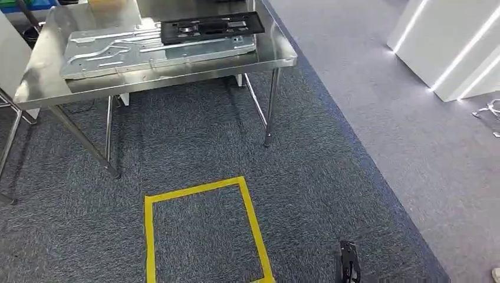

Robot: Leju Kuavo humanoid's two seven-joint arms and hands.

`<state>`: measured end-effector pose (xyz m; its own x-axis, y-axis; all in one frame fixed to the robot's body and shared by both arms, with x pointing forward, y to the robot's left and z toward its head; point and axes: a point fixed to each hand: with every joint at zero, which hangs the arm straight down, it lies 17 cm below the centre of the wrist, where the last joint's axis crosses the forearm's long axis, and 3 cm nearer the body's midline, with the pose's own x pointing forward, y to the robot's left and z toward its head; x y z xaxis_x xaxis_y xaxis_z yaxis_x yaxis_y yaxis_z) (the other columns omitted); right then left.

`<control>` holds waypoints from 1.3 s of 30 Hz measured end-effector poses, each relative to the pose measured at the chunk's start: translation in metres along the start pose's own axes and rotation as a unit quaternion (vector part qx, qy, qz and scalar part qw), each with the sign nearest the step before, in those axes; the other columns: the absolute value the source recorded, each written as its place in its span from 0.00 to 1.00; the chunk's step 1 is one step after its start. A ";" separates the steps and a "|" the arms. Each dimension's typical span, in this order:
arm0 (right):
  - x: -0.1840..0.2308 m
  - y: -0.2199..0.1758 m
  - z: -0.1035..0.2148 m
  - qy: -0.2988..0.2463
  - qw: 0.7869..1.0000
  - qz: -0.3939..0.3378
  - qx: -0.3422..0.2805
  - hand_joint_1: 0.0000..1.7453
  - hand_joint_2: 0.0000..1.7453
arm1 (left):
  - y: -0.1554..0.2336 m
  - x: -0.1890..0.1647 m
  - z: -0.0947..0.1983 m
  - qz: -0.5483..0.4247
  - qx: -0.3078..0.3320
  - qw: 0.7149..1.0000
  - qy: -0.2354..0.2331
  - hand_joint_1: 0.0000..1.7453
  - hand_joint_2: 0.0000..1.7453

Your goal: Take the parts from the cabinet and place them on the table.

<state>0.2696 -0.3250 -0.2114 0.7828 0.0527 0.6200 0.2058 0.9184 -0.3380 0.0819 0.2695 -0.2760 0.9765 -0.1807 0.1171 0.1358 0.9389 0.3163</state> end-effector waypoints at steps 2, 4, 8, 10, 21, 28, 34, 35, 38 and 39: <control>-0.010 -0.002 0.001 0.013 1.000 0.002 -0.001 0.00 0.00 | -0.001 0.001 0.000 -0.004 -0.002 1.000 -0.002 0.00 0.00; -0.012 -0.002 0.001 0.017 1.000 0.001 -0.001 0.00 0.00 | -0.002 0.002 0.000 -0.007 -0.003 1.000 -0.004 0.00 0.00; -0.031 -0.006 0.005 0.037 0.999 0.003 -0.004 0.00 0.00 | -0.002 0.006 0.001 -0.010 -0.005 1.000 -0.008 0.00 0.00; -0.037 -0.006 0.006 0.043 0.999 0.004 -0.003 0.00 0.00 | -0.002 0.004 0.001 -0.010 -0.005 1.000 -0.008 0.00 0.00; -0.056 -0.009 0.011 0.069 0.998 0.000 -0.005 0.00 0.00 | -0.007 -0.001 0.001 -0.029 -0.016 0.999 -0.006 0.00 0.00; -0.073 -0.016 0.014 0.095 0.995 0.002 -0.015 0.00 0.00 | -0.009 0.001 0.002 -0.039 -0.020 0.999 -0.008 0.00 1.00; -0.097 -0.017 0.021 0.136 0.991 -0.004 -0.010 0.00 0.00 | -0.011 0.002 0.002 -0.044 -0.024 0.999 -0.009 0.00 1.00; -0.099 -0.017 0.022 0.142 0.990 -0.006 -0.010 0.00 0.00 | -0.011 0.003 0.002 -0.047 -0.024 0.999 -0.010 0.00 1.00; -0.121 -0.015 0.031 0.169 0.986 -0.013 -0.002 0.00 0.00 | -0.011 0.003 0.002 -0.054 -0.025 0.998 -0.012 0.00 1.00; -0.128 -0.013 0.034 0.180 0.984 -0.019 0.003 0.00 0.00 | -0.011 0.004 0.002 -0.057 -0.026 0.998 -0.013 0.00 1.00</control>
<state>0.1465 -0.3307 -0.2621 0.9322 -0.1219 0.3407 0.2352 0.9196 -0.3145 0.0839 0.2579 -0.2767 0.9496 -0.2944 0.1077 0.2551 0.9254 0.2803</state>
